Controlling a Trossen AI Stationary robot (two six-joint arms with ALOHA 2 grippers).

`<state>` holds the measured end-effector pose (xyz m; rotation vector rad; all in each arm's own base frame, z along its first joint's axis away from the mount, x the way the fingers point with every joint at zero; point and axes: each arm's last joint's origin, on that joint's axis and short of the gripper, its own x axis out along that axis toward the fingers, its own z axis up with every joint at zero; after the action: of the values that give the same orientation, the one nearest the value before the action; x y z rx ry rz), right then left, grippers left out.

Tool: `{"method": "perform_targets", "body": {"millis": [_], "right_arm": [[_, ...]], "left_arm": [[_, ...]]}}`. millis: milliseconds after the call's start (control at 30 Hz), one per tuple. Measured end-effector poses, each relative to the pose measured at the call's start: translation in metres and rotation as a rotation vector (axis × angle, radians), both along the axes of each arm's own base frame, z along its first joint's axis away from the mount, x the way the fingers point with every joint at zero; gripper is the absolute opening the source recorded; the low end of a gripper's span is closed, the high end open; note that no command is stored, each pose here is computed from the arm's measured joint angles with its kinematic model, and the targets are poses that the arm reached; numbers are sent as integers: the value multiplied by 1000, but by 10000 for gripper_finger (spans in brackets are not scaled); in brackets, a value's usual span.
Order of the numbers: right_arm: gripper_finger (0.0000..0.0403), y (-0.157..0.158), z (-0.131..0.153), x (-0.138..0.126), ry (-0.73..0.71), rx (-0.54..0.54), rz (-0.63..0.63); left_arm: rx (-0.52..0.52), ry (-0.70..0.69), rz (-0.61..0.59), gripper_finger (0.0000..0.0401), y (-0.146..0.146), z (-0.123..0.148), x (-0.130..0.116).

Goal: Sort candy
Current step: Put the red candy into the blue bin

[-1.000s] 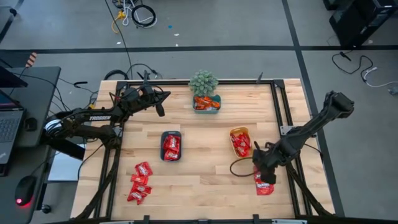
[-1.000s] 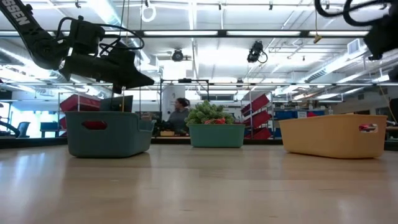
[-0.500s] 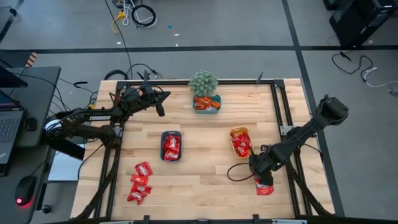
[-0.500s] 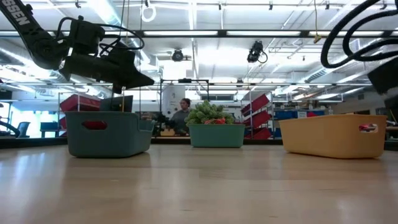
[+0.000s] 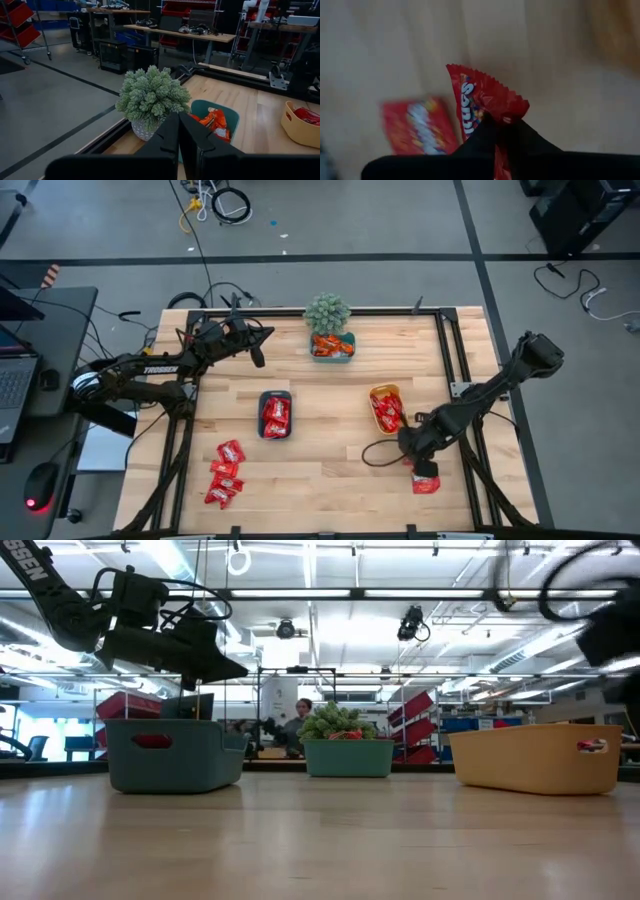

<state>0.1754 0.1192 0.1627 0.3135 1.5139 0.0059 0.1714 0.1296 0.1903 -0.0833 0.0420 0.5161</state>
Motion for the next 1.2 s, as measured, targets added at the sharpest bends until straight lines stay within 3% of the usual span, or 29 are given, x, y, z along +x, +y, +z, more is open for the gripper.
{"method": "perform_targets", "body": {"millis": [233, 600, 933, 1067, 1200], "right_arm": [[6, -12, 45, 33, -221, 9, 33], [3, -78, 138, 121, -748, -182, 1], [2, -106, 147, 218, -899, -180, 301], [1, -109, 135, 251, -920, -101, 399], [1, -110, 116, 278, -911, -92, 455]], "left_arm": [[0, -1, 0, 11, 0, 0, 0], [1, -3, 0, 11, 0, 0, 0], [2, -3, 0, 11, 0, 0, 0], [2, -3, 0, 11, 0, 0, 0], [3, -2, 0, 11, 0, 0, 0]]}}
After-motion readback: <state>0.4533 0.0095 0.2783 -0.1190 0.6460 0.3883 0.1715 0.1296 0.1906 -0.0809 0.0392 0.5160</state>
